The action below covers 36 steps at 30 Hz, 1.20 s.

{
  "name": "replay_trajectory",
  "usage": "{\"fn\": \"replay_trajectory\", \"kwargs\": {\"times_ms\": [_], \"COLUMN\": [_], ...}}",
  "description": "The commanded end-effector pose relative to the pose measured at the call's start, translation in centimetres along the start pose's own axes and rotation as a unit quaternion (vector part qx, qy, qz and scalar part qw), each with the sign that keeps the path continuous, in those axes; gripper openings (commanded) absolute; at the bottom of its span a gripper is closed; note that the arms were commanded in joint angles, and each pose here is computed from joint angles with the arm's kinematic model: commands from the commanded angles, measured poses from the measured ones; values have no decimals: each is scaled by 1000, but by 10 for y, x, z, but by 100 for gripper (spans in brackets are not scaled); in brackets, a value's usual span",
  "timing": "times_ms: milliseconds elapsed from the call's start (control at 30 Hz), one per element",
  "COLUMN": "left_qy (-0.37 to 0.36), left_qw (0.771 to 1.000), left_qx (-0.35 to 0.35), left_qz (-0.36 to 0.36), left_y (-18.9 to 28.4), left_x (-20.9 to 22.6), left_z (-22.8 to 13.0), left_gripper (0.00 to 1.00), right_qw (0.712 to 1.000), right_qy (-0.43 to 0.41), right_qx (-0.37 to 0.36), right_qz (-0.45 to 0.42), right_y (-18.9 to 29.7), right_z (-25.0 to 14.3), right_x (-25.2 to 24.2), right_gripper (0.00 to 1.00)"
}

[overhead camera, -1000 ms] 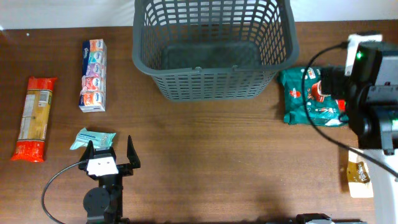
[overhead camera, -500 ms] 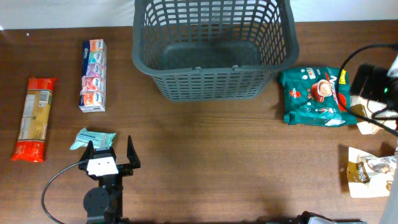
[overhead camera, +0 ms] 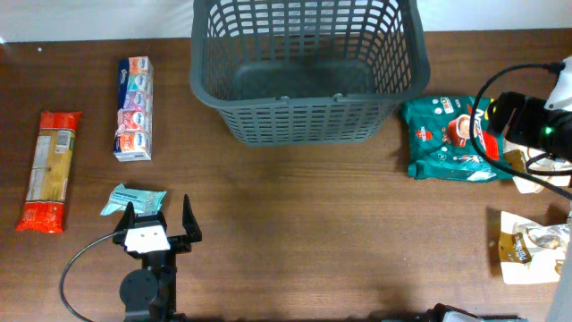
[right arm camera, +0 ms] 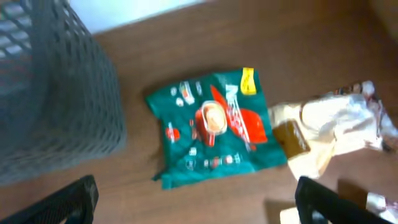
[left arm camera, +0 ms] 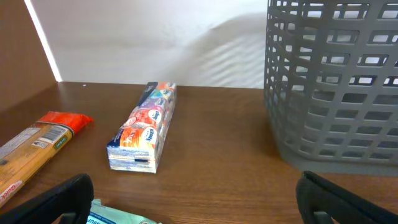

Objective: Pack container
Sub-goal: 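Move the right gripper over the green Nescafé pouch, then lower the right gripper and grasp the green Nescafé pouch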

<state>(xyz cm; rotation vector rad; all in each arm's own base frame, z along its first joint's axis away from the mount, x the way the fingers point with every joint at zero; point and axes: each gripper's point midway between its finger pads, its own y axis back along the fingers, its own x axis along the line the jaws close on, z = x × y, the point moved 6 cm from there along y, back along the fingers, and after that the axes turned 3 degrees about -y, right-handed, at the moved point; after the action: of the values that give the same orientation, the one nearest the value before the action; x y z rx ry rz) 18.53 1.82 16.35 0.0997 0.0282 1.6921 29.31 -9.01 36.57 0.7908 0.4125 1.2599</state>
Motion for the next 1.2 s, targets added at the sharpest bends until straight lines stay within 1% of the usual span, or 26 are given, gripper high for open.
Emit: {"fn": "replay_trajectory", "kwargs": {"times_ms": [0,100,200,333,433,500,600,767,933,1167], "left_qy": [5,5,5,5,5,5,5,5,5,5], "left_qw": [1000,1000,1000,1000,1000,1000,1000,1000,1000,1000], "left_qx": [-1,-1,-1,-1,-1,-1,-1,-1,-1,-1], "left_qz": [-7,-7,-7,-7,-7,-7,-7,-7,-7,-7], "left_y": [0,0,0,0,0,0,0,0,0,0], "left_x": [-2,-2,-2,-2,-2,-2,-2,-2,-2,-2], "left_z": [-2,-1,-1,-2,-2,-2,-2,-1,-2,-2], "left_gripper": [99,99,99,99,99,99,99,99,99,99], "right_qw": [999,999,1000,998,994,991,985,983,983,978], "right_qy": [11,13,12,25,24,39,82,113,112,98], "right_qx": [-34,-38,-6,55,84,95,101,92,102,151], "right_qz": [-14,-31,-24,28,62,82,111,112,100,104], "right_y": [-2,-24,-58,-106,-134,-147,-161,-168,-172,-200], "right_z": [17,28,27,16,9,5,2,3,0,-19], "right_x": [-4,-11,-14,-10,-7,-5,-2,-3,-7,-12], "right_gripper": [99,99,99,99,99,99,99,99,99,99]}}
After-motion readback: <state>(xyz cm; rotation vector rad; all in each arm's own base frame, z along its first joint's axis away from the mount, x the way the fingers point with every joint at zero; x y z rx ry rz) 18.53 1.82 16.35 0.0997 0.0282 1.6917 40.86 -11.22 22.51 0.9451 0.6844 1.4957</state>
